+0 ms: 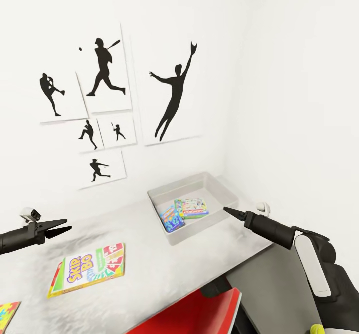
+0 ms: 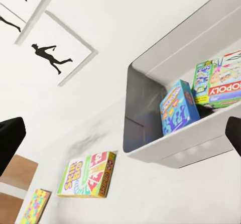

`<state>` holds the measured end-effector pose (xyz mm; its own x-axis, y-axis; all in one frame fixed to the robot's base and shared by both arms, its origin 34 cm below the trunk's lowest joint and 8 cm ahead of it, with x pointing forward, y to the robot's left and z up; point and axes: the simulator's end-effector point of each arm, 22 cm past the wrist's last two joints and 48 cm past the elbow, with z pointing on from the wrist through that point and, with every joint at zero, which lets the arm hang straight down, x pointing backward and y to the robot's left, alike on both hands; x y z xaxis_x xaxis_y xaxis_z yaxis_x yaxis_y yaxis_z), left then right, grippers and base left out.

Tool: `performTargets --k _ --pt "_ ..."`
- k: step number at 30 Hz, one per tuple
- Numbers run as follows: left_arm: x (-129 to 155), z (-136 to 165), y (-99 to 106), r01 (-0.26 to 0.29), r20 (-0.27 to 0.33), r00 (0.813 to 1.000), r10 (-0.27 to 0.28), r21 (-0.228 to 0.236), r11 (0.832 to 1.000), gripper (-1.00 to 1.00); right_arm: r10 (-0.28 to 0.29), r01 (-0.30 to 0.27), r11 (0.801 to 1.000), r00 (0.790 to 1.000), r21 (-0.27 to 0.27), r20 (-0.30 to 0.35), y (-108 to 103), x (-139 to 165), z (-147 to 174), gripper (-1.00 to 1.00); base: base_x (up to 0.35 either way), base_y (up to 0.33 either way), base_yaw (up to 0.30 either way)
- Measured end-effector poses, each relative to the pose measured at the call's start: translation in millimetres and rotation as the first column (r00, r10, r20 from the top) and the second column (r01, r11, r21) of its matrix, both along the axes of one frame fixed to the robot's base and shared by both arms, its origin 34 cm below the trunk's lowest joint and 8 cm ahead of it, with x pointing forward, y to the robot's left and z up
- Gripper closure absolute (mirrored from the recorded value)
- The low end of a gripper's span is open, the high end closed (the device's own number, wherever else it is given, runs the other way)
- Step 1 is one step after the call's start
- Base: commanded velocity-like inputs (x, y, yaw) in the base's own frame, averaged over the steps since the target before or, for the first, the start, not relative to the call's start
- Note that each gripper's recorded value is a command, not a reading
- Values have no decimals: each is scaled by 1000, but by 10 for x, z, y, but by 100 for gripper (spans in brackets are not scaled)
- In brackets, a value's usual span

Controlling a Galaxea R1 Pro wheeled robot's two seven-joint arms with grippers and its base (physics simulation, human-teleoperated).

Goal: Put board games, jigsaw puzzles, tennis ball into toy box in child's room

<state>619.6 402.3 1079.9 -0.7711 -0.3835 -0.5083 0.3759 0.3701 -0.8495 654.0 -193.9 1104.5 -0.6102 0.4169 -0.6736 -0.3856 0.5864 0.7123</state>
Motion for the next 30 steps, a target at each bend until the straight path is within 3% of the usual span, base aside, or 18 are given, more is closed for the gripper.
performTargets --k 30 --pt "-10 60 -3 0 12 1000 0 0 1000 -100 1 -1 1000 1000 3 13 2 -15 71 -100 0 0 12"
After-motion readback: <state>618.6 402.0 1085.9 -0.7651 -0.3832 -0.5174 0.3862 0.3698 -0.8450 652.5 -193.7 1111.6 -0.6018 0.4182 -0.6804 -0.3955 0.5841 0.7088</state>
